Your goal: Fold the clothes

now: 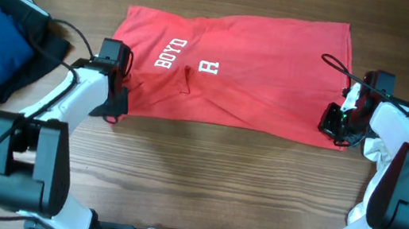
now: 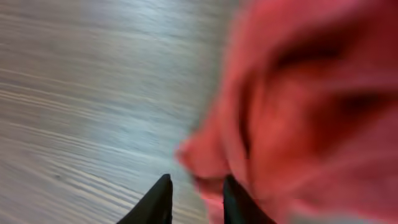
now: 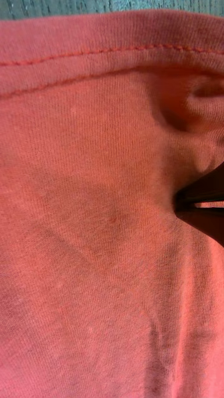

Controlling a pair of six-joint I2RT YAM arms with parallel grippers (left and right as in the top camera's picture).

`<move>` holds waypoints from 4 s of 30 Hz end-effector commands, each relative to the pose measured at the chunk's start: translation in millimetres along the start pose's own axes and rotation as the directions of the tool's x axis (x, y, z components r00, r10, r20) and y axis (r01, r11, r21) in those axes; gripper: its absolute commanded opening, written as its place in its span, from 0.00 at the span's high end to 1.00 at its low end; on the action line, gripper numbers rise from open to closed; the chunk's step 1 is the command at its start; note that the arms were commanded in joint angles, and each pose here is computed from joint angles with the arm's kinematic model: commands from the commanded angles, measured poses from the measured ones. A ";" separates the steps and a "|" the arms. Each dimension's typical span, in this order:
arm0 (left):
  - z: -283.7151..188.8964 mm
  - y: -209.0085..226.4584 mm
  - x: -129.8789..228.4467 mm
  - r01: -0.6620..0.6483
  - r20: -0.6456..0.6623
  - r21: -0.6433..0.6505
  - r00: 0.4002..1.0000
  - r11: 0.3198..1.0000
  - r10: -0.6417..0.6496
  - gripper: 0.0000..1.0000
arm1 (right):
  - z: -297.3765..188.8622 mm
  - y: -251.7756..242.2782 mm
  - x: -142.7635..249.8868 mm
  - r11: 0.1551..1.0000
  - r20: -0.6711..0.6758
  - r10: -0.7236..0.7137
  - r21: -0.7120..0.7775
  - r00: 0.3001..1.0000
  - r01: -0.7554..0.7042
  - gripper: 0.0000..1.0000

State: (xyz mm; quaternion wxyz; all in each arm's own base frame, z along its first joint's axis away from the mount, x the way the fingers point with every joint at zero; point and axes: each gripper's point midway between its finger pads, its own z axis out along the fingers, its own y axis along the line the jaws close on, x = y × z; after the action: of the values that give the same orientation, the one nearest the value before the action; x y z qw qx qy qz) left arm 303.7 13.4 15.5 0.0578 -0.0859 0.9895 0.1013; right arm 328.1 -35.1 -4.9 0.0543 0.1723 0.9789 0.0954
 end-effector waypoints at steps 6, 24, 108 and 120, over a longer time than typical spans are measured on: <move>-45.6 -25.3 2.2 0.107 0.035 0.235 0.992 0.966 -0.119 0.55 | 20.1 -12.6 13.6 0.998 -0.064 -0.003 0.055 0.998 0.007 0.95; -1.5 -12.3 29.3 0.208 0.010 0.137 0.977 0.968 -0.211 0.64 | 20.1 -12.7 14.2 0.998 -0.067 -0.003 0.055 0.998 0.007 0.94; -25.8 -24.4 -82.4 0.082 0.410 0.347 0.883 0.934 -0.230 0.61 | 19.9 -13.0 16.1 0.998 -0.074 0.002 0.056 0.997 0.002 0.94; 6.0 -36.8 -70.3 0.078 0.324 0.361 0.924 0.929 -0.204 0.80 | 19.9 -13.0 16.6 0.998 -0.076 0.003 0.056 0.997 0.002 0.94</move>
State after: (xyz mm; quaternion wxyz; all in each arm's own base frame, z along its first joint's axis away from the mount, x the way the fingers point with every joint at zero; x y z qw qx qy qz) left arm 378.9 -5.9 15.4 0.2596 -0.1336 0.9548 -0.0551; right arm 327.7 -34.8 -5.0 0.0526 0.1725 0.9789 0.0957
